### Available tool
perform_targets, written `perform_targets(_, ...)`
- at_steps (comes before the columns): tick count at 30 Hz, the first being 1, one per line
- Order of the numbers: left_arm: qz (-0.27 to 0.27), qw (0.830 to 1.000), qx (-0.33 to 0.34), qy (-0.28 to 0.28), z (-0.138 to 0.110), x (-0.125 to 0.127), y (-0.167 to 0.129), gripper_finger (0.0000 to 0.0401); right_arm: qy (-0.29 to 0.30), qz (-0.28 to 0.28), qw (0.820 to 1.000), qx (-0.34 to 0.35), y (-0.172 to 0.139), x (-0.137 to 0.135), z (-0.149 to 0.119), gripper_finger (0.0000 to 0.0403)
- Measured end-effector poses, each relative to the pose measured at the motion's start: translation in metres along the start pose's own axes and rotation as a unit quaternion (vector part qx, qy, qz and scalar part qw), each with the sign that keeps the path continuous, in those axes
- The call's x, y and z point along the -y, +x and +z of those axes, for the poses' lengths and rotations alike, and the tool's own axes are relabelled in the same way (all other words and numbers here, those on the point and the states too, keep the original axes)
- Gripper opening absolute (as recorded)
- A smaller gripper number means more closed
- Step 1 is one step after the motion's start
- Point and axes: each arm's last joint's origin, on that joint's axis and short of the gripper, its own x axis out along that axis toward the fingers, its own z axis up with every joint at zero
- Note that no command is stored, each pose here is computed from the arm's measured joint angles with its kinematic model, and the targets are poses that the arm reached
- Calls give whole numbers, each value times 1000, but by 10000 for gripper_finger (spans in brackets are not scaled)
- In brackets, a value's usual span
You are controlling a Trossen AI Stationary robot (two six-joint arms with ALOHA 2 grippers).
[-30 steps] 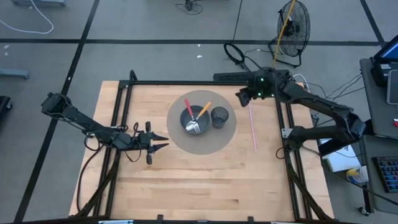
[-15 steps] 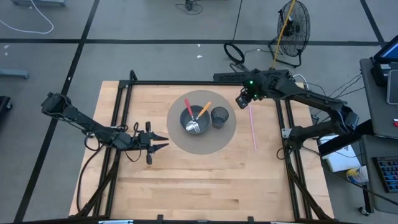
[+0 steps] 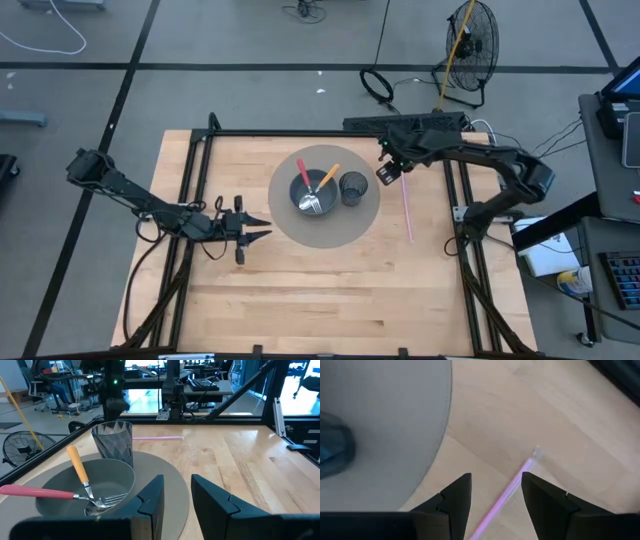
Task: Pick & Place Utensil
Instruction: Put the pink straw into the dark blue glass
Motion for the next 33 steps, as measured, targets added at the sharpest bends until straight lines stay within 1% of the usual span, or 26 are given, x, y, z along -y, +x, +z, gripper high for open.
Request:
perform_targets(5, -1, 1000, 0, 0, 0, 0, 0, 104, 13, -11, 1000, -19, 11, 7, 2, 171)
perform_targets(12, -1, 1000, -1, 1, 0, 0, 0, 104, 40, -20, 999, -27, 13, 18, 3, 171)
perform_targets(21, -1, 1000, -1, 1, 0, 0, 0, 104, 53, -27, 997, -51, 27, 22, -13, 171)
perform_targets(26, -1, 1000, -1, 0, 0, 0, 0, 104, 70, -21, 997, -38, 38, 26, -17, 171)
perform_targets(28, -1, 1000, -1, -3, 0, 0, 0, 104, 76, -12, 996, -42, 40, 28, -18, 171)
perform_targets(33, -1, 1000, -1, -8, 0, 0, 0, 104, 80, -13, 996, -42, 43, 31, -21, 171)
